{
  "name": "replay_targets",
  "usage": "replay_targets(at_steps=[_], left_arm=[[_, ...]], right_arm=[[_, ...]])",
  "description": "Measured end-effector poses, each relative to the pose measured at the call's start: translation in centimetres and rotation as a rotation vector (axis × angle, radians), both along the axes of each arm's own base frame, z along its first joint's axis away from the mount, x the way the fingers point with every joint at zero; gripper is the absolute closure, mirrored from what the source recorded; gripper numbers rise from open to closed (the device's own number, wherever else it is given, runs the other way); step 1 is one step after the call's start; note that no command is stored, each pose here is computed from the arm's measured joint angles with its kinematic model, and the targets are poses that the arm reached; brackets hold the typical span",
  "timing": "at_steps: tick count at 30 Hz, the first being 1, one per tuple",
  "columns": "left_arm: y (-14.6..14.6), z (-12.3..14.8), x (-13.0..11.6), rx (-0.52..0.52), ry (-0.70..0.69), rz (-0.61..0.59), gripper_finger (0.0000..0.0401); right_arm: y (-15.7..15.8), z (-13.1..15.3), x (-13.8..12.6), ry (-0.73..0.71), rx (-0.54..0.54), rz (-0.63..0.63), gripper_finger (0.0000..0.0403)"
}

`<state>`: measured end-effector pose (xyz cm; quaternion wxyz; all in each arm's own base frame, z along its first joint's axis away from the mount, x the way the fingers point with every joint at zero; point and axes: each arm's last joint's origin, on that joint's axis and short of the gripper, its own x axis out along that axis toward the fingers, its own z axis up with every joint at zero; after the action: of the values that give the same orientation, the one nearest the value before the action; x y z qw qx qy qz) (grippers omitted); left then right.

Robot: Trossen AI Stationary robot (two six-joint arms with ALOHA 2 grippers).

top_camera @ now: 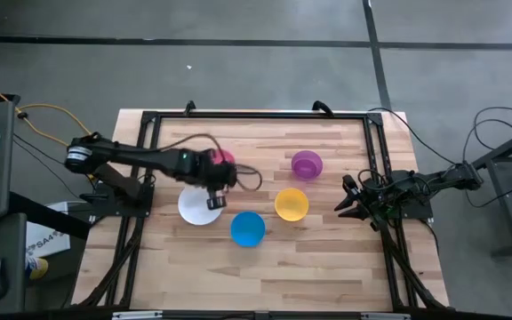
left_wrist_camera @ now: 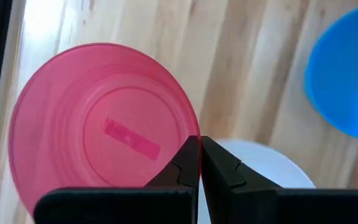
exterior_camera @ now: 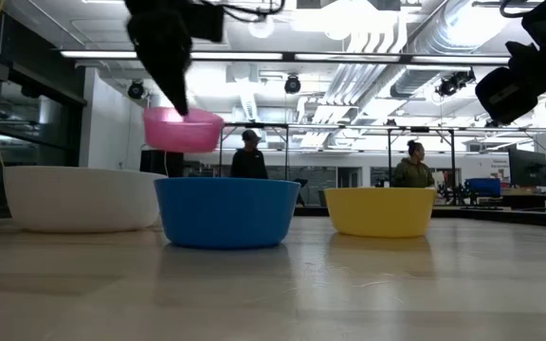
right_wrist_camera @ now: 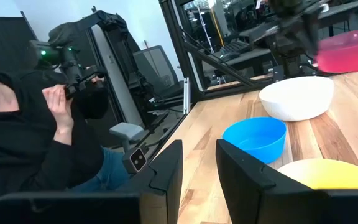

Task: Nest bowls inside each other
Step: Stack the pink bowl on the white bowl

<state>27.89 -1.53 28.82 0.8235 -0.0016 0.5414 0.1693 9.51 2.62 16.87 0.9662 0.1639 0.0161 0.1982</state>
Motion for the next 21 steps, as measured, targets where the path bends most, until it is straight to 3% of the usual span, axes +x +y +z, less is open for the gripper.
replay_targets(at_steps=[10,21], left_arm=[[-6.7,-1.2,-2.1,0.001,-0.01,0.025,0.0401],[-9.5,-3.8,-4.9,0.006,-0.007,0.099,0.0401]], right_arm=[[0.0,0.0,0.0,0.0,0.0,0.001,0.0312],[0.0,0.0,0.0,0.0,0.0,0.002,0.0312]])
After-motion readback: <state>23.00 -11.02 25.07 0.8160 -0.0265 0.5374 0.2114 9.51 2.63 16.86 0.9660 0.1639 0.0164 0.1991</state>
